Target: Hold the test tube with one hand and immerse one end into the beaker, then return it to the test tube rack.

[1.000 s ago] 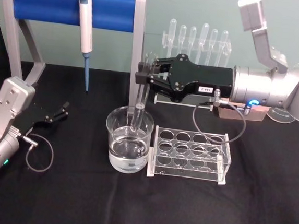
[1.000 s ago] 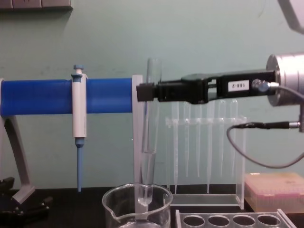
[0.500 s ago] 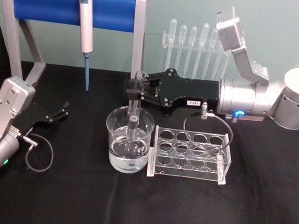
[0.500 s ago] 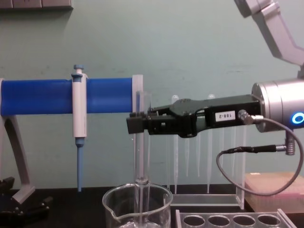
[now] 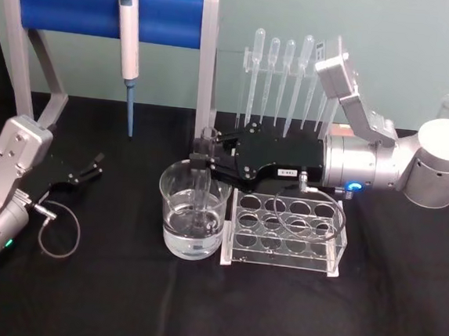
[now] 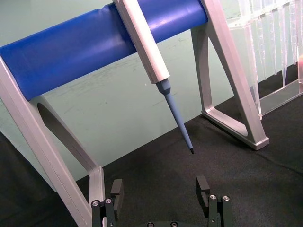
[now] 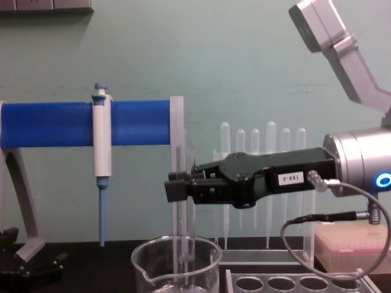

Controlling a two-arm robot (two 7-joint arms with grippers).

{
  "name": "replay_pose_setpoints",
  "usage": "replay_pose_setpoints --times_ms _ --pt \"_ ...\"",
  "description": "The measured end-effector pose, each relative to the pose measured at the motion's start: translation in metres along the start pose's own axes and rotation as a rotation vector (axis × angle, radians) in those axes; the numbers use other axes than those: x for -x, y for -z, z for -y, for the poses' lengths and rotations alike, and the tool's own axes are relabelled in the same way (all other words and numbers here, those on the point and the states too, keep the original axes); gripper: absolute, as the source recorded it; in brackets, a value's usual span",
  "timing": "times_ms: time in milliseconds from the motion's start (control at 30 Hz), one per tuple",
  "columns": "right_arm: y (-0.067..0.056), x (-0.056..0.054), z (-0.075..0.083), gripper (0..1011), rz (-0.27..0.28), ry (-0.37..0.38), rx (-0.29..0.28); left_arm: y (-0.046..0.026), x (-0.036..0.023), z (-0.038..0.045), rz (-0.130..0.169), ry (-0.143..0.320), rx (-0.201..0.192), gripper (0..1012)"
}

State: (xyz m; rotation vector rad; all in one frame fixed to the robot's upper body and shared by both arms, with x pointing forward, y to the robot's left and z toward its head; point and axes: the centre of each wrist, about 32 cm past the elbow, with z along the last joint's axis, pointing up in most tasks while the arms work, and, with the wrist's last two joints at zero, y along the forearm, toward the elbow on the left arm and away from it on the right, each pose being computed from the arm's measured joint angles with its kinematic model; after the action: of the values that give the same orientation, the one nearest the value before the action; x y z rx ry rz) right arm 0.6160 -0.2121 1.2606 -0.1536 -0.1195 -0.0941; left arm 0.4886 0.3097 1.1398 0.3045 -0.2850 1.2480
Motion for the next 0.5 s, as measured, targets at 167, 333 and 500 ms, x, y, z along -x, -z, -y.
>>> replay_pose_setpoints --times_ms 167,333,500 --pt "0.007 0.001 0.0 237 -0.005 0.007 0.001 0.0 0.0 0.0 0.0 0.0 0.0 1000" --pt "0.011 0.001 0.001 236 -0.007 0.014 0.003 0.0 0.0 0.0 0.0 0.0 0.0 1000" --pt "0.015 0.001 0.0 237 -0.006 0.027 0.004 0.0 0.0 0.0 0.0 0.0 0.0 1000"
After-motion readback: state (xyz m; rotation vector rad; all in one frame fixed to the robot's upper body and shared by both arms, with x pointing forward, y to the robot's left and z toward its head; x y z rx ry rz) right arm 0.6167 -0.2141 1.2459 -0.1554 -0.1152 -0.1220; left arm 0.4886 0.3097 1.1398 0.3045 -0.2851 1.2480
